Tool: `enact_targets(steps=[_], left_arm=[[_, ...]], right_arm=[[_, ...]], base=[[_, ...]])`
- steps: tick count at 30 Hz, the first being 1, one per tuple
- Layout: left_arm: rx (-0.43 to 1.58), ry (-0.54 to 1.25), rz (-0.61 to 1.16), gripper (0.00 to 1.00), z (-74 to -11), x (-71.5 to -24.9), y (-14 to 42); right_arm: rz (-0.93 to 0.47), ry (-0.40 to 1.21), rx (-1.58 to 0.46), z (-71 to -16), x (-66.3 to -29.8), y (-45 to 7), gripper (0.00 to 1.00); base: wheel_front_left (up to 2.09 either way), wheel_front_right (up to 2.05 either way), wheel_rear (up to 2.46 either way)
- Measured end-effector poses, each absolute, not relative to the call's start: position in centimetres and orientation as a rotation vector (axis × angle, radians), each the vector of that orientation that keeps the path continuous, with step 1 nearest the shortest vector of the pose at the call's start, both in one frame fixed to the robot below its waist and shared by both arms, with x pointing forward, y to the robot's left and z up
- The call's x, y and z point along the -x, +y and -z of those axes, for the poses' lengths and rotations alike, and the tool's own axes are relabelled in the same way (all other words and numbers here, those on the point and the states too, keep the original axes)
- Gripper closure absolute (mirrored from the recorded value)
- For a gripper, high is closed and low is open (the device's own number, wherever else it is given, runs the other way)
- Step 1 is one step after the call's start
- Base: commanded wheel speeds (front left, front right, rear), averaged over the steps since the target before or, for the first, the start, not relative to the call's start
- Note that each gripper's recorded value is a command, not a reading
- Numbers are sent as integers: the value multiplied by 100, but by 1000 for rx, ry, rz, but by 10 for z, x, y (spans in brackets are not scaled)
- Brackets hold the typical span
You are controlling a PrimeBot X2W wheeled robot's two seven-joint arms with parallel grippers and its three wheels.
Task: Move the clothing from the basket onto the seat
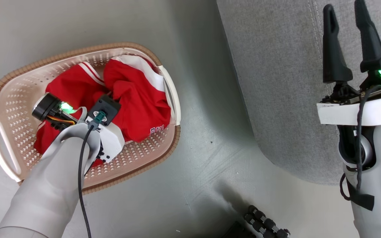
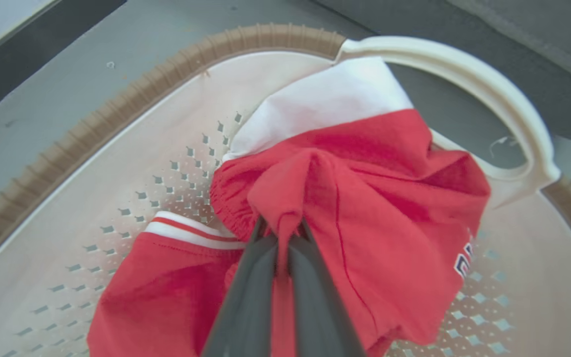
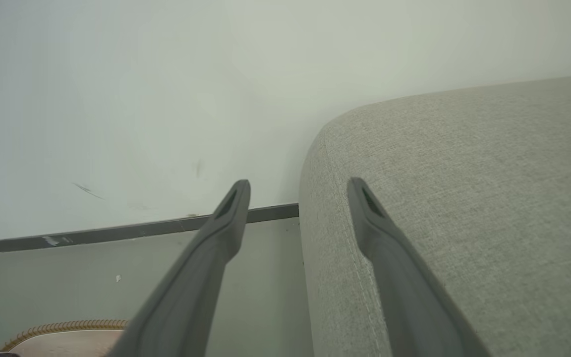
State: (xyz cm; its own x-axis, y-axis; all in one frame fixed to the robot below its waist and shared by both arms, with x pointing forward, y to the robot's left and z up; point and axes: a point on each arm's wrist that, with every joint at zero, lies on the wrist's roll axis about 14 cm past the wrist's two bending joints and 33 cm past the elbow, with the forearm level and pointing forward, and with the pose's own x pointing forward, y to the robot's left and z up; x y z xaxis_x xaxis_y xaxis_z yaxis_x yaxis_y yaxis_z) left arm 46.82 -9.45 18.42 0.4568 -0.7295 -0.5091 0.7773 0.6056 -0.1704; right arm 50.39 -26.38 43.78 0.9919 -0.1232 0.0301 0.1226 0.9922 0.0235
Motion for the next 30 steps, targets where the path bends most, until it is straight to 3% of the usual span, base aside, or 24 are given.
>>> enact_targets(steps=[18, 30], left_arm=[[-4, 370, 668, 100, -265, -523, -52], [68, 90, 451, 100, -378, -571, 7]], right_arm=[[59, -67, -8, -456, -509, -240, 0], [-28, -104, 12, -477, -512, -208, 0]], base=[[0, 0, 0], [0, 0, 0]])
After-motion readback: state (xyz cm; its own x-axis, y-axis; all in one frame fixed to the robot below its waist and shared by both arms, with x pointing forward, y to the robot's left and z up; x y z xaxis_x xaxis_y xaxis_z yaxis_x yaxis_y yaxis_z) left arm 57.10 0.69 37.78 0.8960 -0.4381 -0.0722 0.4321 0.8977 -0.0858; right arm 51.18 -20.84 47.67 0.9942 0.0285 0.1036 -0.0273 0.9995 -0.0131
